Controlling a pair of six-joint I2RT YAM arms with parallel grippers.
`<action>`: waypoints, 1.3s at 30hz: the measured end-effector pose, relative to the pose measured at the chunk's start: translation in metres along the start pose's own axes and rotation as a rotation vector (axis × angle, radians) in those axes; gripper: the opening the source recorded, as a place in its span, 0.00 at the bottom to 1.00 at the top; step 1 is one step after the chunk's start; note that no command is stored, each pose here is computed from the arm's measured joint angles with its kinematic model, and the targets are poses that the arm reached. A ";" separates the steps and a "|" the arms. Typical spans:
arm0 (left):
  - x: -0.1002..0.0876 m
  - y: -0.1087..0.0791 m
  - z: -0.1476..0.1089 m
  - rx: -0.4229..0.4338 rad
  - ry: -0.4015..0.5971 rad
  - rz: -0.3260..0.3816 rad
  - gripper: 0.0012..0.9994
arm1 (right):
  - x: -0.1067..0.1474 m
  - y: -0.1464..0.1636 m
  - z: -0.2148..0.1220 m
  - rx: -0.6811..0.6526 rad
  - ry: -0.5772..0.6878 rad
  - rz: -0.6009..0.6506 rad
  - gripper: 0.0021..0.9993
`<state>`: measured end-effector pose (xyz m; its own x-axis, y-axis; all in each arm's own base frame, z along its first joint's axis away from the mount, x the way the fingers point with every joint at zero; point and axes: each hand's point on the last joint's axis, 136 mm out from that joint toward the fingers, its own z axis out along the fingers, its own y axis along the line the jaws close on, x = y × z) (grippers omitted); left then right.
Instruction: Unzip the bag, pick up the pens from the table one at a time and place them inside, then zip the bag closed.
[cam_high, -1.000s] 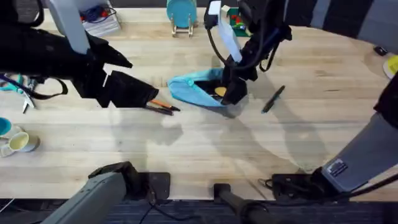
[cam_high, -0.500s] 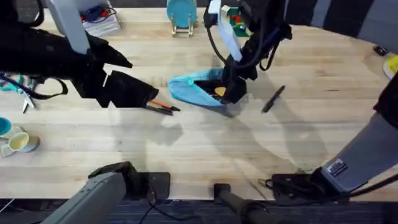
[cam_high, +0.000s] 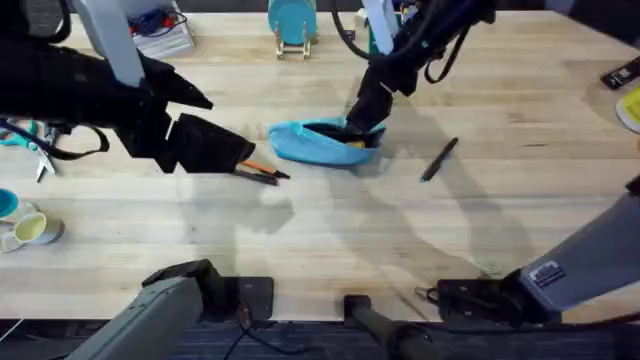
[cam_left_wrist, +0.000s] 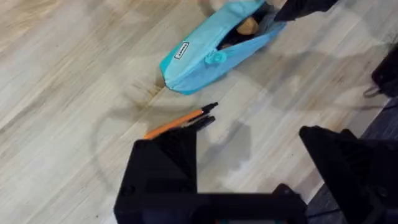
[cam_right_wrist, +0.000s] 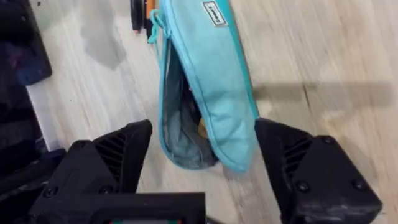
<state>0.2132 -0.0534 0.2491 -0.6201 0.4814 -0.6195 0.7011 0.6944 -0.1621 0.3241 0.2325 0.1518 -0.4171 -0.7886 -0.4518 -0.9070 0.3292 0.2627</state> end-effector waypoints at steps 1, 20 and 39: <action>0.000 0.000 0.000 0.000 0.001 0.000 1.00 | 0.000 -0.001 -0.004 0.018 0.004 0.004 1.00; 0.004 0.003 0.000 -0.019 0.023 0.000 1.00 | -0.006 0.025 -0.080 0.218 -0.062 -0.045 1.00; 0.005 0.004 0.000 -0.024 0.029 0.000 1.00 | 0.009 0.034 -0.126 0.396 -0.078 0.096 1.00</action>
<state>0.2129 -0.0481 0.2455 -0.6304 0.4964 -0.5969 0.6927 0.7068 -0.1438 0.2965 0.1713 0.2642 -0.4901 -0.7079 -0.5086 -0.8099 0.5855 -0.0345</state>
